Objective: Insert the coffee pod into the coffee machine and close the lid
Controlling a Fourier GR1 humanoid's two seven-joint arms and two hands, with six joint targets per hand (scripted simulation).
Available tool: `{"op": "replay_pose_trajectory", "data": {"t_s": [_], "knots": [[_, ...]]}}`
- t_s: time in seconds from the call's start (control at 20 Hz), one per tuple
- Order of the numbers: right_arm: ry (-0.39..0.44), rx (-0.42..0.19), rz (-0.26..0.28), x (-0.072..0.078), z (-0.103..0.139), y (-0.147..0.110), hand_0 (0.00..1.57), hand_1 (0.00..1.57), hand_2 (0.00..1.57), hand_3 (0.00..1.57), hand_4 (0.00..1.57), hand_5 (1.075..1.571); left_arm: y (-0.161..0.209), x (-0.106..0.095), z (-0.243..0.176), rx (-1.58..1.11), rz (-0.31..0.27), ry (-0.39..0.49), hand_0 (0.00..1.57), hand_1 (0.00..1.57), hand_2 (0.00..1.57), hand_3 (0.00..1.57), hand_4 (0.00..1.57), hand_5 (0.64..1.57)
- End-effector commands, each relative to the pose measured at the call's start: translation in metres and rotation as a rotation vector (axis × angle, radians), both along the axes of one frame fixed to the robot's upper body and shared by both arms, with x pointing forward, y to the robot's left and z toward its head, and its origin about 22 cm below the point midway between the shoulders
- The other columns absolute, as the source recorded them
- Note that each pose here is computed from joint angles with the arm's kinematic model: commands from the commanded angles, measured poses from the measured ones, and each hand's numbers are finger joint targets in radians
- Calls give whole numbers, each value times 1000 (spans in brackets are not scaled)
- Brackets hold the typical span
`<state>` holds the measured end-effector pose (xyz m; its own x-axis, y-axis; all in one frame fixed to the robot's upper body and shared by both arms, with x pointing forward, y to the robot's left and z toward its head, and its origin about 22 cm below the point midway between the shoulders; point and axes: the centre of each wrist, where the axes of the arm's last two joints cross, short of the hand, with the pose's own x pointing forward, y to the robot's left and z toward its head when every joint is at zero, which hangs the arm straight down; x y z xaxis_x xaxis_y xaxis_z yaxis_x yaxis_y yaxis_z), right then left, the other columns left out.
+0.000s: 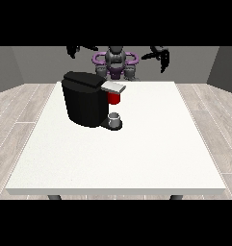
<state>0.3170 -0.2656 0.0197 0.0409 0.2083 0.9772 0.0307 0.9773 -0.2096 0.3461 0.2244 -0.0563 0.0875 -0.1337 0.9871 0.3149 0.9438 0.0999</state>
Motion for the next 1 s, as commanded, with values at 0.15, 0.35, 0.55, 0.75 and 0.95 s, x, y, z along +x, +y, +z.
{"op": "replay_pose_trajectory", "data": {"t_s": [0.15,0.35,0.55,0.75,0.95], "knots": [[2,70,4,25,30,-22,0,0,0,0,0,1571,11,1,27,-17,-2,-88,0,0,0,0,396,1571],[106,139,-80,35,17,-16,0,0,0,0,92,1571,-13,-14,19,-29,-36,-25,0,0,0,0,383,1571],[39,179,-62,40,16,-30,0,0,0,0,168,1571,-19,-16,42,-20,-26,-112,0,0,0,0,356,1571],[60,132,-6,50,27,10,0,0,0,0,0,1571,0,-34,36,-3,25,-129,0,0,0,0,282,1571],[13,148,21,65,46,8,0,0,0,0,0,1571,12,-34,63,-19,17,-188,0,0,0,0,371,1571]]}}
